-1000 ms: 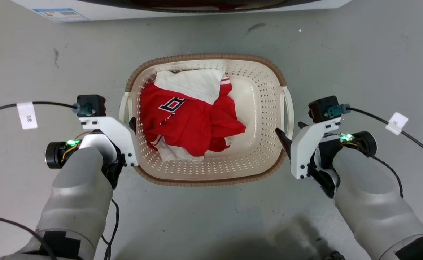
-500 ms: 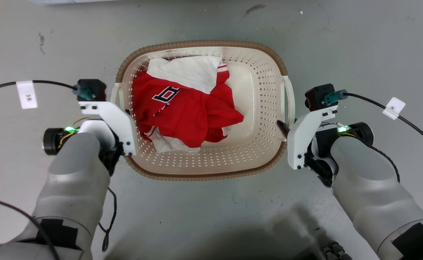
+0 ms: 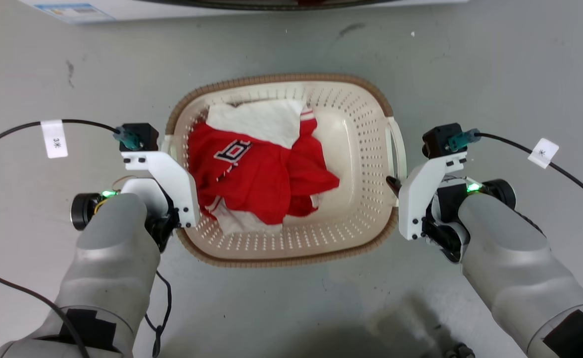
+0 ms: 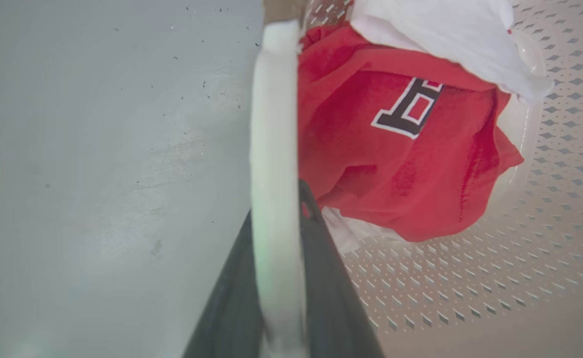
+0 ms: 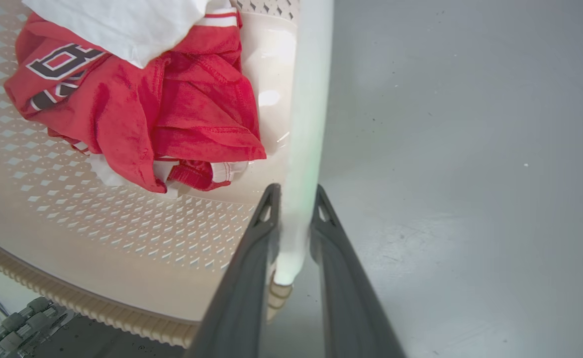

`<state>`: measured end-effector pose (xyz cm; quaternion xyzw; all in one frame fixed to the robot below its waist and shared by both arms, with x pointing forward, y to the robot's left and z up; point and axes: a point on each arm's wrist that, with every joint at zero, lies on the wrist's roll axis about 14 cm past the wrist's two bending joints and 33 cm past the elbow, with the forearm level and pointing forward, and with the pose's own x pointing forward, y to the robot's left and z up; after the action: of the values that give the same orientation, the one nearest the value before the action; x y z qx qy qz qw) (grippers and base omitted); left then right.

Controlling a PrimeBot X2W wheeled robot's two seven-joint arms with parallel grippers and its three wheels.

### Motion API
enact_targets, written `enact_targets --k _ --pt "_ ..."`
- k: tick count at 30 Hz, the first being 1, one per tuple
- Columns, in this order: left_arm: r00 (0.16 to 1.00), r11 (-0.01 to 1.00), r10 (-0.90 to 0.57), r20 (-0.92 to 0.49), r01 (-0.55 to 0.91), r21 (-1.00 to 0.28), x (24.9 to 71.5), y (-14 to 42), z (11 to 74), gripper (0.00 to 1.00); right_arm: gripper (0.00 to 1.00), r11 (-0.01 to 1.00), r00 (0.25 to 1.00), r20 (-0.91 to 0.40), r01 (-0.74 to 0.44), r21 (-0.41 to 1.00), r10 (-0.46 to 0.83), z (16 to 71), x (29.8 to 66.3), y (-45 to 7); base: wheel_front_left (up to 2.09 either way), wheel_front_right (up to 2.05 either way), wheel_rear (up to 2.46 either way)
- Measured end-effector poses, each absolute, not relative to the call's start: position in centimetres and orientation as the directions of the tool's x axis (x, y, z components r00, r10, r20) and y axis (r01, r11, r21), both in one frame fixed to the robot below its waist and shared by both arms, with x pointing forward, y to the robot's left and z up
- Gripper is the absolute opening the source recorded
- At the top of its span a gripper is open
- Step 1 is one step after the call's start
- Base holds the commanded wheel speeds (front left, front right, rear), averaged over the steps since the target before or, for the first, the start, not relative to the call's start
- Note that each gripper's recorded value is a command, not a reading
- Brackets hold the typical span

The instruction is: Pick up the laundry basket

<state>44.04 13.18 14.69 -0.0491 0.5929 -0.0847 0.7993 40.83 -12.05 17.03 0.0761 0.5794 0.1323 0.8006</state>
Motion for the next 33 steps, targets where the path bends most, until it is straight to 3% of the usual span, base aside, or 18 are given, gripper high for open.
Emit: enact_targets --k 20,33 --pt "0.224 0.972 -0.236 -0.946 0.041 -0.233 40.5 12.0 23.7 0.0 0.0 0.95 0.235 -0.922 -0.132 0.282 0.307 25.2 38.1 -12.6 0.0 0.0 0.0" --pt "0.263 0.967 -0.253 -0.931 0.048 -0.249 38.3 12.4 29.3 0.0 0.0 0.948 0.224 -0.924 -0.158 0.278 0.309 30.0 35.1 -12.4 0.0 0.0 0.0"
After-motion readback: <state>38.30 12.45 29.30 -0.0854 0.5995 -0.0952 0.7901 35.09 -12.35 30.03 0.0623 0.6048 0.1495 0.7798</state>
